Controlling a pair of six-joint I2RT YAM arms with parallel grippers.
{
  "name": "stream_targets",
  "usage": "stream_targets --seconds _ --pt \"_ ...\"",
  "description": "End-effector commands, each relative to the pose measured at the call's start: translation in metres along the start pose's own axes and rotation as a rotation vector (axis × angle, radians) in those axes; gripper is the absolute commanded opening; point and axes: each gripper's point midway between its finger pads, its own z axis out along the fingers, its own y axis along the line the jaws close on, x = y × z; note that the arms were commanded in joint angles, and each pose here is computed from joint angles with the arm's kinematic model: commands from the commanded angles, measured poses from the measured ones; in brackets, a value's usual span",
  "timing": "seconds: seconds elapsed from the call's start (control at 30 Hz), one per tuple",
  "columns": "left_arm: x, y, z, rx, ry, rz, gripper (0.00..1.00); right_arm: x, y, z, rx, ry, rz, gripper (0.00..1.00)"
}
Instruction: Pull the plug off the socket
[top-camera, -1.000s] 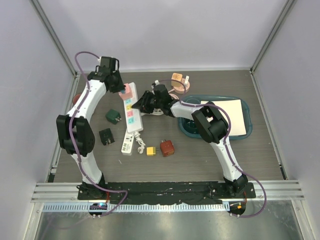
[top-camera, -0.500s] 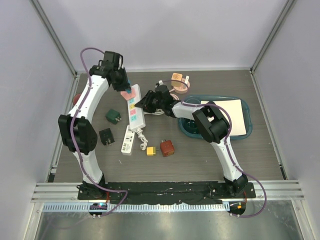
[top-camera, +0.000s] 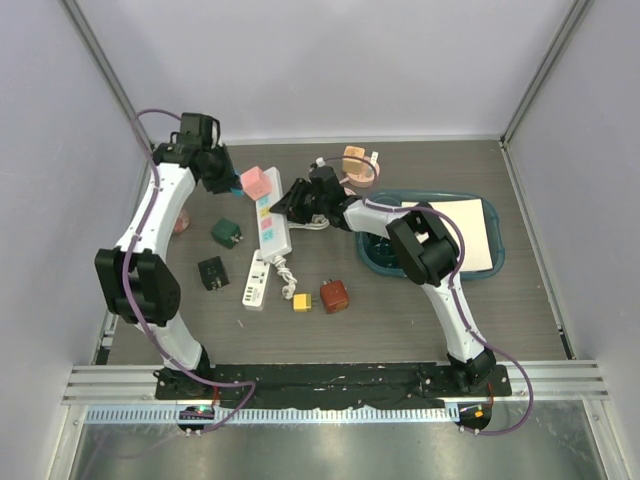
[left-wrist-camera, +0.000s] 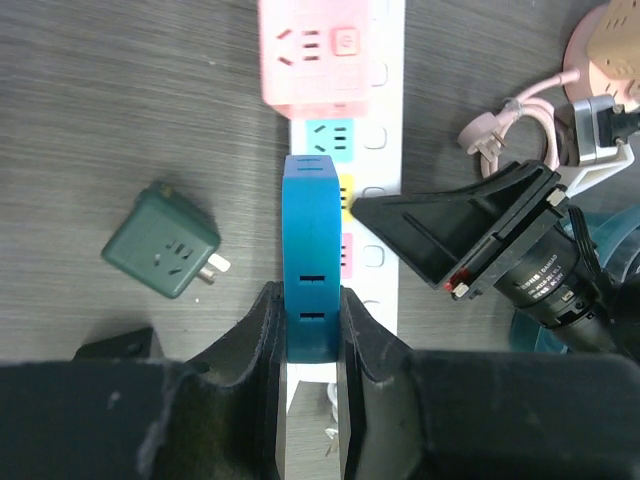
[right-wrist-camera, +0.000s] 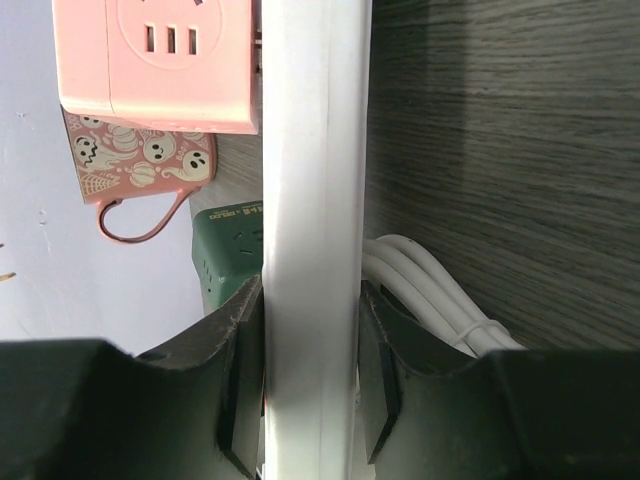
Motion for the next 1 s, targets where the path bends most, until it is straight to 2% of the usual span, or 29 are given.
stream_targets --seconds 0.0,0.13,0.3,0.5,0.63,0.73,0.83,0.87,0.93,0.97 --pt "-0.018 0.02 -0.021 0.018 -0.08 -0.1 0.0 -0.043 0.074 -0.03 -0.161 -0.08 -0.066 0.01" --pt "-0.011 0.036 -0.002 0.012 -0.034 -0.154 0.0 -0.047 0.088 -0.044 -0.187 -0.088 -0.079 0.01" --pt "-0.004 0.022 0.022 0.105 0.048 -0.149 0.0 -0.057 0.102 -0.068 -0.224 -0.113 -0.083 0.01" --pt "-0.012 0.022 0.036 0.115 0.018 -0.142 0.02 -0.064 0.109 -0.101 -0.241 -0.153 -0.113 0.01" --pt "-0.009 0.012 0.066 0.176 0.086 -0.173 0.05 -0.061 0.116 -0.119 -0.248 -0.163 -0.135 0.01" --pt "-0.007 0.016 0.078 0.169 0.085 -0.179 0.13 -0.058 0.12 -0.135 -0.253 -0.173 -0.158 0.01" --pt "0.002 0.025 0.094 0.133 0.113 -0.185 0.29 -0.055 0.12 -0.144 -0.236 -0.181 -0.186 0.01" --pt "0.004 0.026 0.099 0.131 0.125 -0.184 0.37 -0.055 0.119 -0.145 -0.23 -0.18 -0.189 0.01" --pt "0.007 0.029 0.106 0.124 0.141 -0.184 0.42 -0.052 0.116 -0.146 -0.219 -0.172 -0.19 0.01" --pt "0.005 0.028 0.106 0.127 0.142 -0.183 0.48 -0.052 0.117 -0.149 -0.22 -0.172 -0.192 0.01"
